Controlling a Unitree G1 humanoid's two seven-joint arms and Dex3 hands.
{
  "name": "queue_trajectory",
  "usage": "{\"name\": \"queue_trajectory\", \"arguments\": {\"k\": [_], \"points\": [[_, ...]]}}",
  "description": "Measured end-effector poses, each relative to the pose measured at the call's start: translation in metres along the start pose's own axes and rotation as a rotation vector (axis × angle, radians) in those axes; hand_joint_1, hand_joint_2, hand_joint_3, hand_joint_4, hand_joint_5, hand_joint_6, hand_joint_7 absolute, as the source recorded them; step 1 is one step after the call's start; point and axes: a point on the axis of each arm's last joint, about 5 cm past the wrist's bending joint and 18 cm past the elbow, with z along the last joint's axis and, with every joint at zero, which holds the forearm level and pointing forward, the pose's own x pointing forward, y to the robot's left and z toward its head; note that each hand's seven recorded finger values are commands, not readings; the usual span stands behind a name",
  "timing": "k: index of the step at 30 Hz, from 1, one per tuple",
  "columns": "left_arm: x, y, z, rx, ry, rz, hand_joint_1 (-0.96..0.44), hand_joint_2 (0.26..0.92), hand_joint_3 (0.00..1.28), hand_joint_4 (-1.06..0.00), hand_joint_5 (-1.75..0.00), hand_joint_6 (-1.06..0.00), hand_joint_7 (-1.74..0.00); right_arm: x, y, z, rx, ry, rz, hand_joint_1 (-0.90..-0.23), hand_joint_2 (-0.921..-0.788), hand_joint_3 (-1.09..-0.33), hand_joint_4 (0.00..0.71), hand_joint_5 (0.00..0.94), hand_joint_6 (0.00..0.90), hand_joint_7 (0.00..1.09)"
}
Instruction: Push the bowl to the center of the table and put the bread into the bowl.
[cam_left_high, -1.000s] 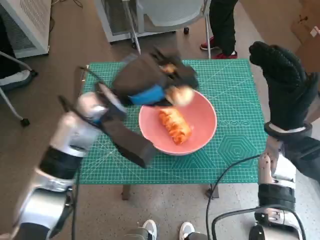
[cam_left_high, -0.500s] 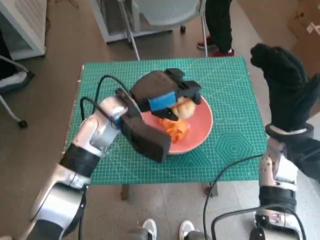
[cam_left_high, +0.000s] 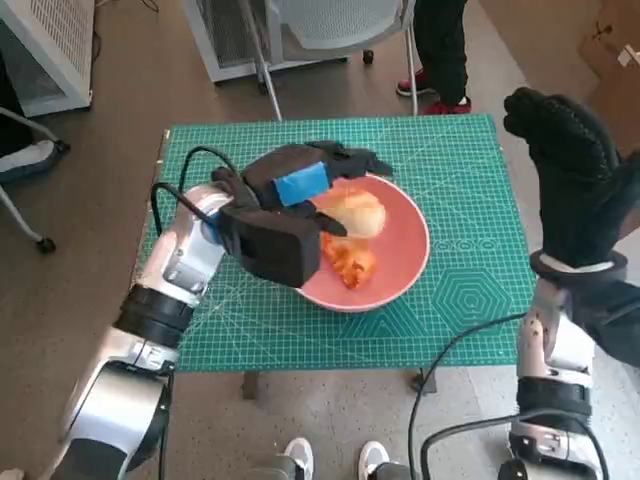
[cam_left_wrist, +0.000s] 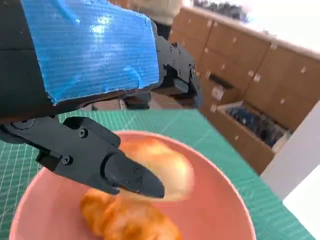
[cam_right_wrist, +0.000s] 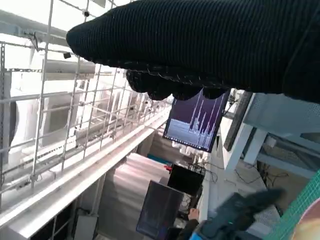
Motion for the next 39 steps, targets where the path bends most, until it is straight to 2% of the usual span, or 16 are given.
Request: {"name": "queue_trajectory", "arguments": {"k": [7,19,23,25,27,30,34,39], "points": [[-0.007,-0.001,-0.006,-0.040,-0.036,0.051,-0.53,0.921,0.04,-0.18,-0.02,-0.21,-0.25,-0.0004,0.005,-0.002,-0.005,0.001,0.004,-0.462,-0.921,-0.441,0.396,0.001,0.520,0.02],[-0.028,-0.016,-0.025,-0.182,-0.084,0.175,-0.53,0.919,0.02,-0.22,-0.01,-0.26,-0.23,0.0017,0.009,-0.004,-0.008,0.001,0.024,-0.447,-0.921,-0.475,0.345,0.000,0.488,0.00],[-0.039,-0.017,-0.032,-0.283,-0.115,0.281,-0.50,0.921,0.04,-0.21,-0.01,-0.26,-0.22,0.0051,0.011,-0.004,-0.006,-0.005,0.032,-0.444,-0.921,-0.482,0.338,0.000,0.475,0.00],[-0.044,-0.017,-0.032,-0.358,-0.143,0.352,-0.50,0.920,0.08,-0.17,0.00,-0.21,-0.27,0.0069,0.011,-0.004,-0.006,-0.009,0.034,-0.442,-0.921,-0.483,0.337,0.000,0.472,0.00],[-0.048,-0.018,-0.031,-0.436,-0.183,0.425,-0.50,0.920,0.14,-0.13,0.00,-0.09,-0.44,0.0085,0.011,-0.004,-0.005,-0.012,0.035,-0.441,-0.921,-0.483,0.337,0.000,0.471,0.00],[-0.052,-0.022,-0.026,-0.566,-0.260,0.539,-0.52,0.921,0.19,-0.11,0.00,-0.03,-0.52,0.0118,0.012,-0.005,-0.003,-0.016,0.038,-0.445,-0.921,-0.483,0.337,0.001,0.471,0.00],[-0.059,-0.032,-0.015,-0.756,-0.359,0.687,-0.55,0.921,0.23,-0.09,0.00,-0.01,-0.55,0.0160,0.013,-0.006,0.001,-0.016,0.047,-0.449,-0.921,-0.480,0.338,0.001,0.472,0.00],[-0.066,-0.045,-0.008,-0.933,-0.406,0.799,-0.56,0.921,0.23,-0.09,0.00,0.00,-0.57,0.0197,0.014,-0.009,0.008,-0.010,0.060,-0.451,-0.921,-0.476,0.339,0.001,0.474,0.00]]}}
